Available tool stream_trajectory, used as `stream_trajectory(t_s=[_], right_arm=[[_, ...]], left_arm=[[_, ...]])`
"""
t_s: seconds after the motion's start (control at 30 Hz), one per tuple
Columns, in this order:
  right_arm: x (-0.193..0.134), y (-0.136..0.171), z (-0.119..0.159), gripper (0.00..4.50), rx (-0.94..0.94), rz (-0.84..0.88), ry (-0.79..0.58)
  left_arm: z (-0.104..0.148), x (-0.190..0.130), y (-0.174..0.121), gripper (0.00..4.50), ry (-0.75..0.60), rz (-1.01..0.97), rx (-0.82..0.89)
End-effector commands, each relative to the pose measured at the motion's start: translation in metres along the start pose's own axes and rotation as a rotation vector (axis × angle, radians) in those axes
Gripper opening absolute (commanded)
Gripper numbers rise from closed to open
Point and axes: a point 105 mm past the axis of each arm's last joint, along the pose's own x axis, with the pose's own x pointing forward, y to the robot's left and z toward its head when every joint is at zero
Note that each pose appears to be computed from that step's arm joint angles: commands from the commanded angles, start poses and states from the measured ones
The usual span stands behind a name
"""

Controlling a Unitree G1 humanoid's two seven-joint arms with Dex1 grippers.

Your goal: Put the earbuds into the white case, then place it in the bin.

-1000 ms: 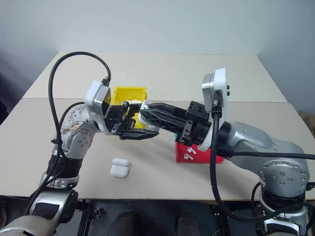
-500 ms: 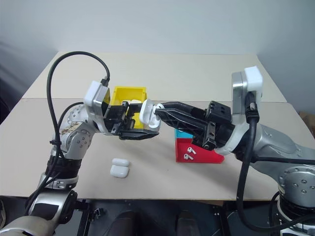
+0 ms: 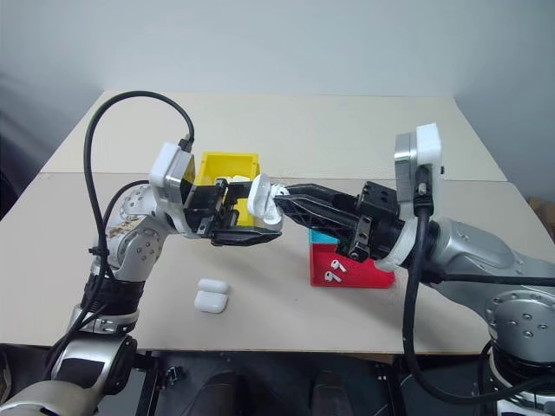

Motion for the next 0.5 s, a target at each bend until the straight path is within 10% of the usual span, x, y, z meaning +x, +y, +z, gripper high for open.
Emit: stream_trajectory(t_s=[0.03,0.5], right_arm=[[0.0017,0.0006,0.0042,0.62,-0.031,0.004,-0.005],[0.0047,0.0034,-0.0025,0.62,-0.046,0.008,0.033]], left_arm=[[0.0121,0.0031,-0.0024,2.78,-0.015,-0.026,0.054],[0.0124,0.006,-0.0029,2.78,-0.009,-0.035,0.062]])
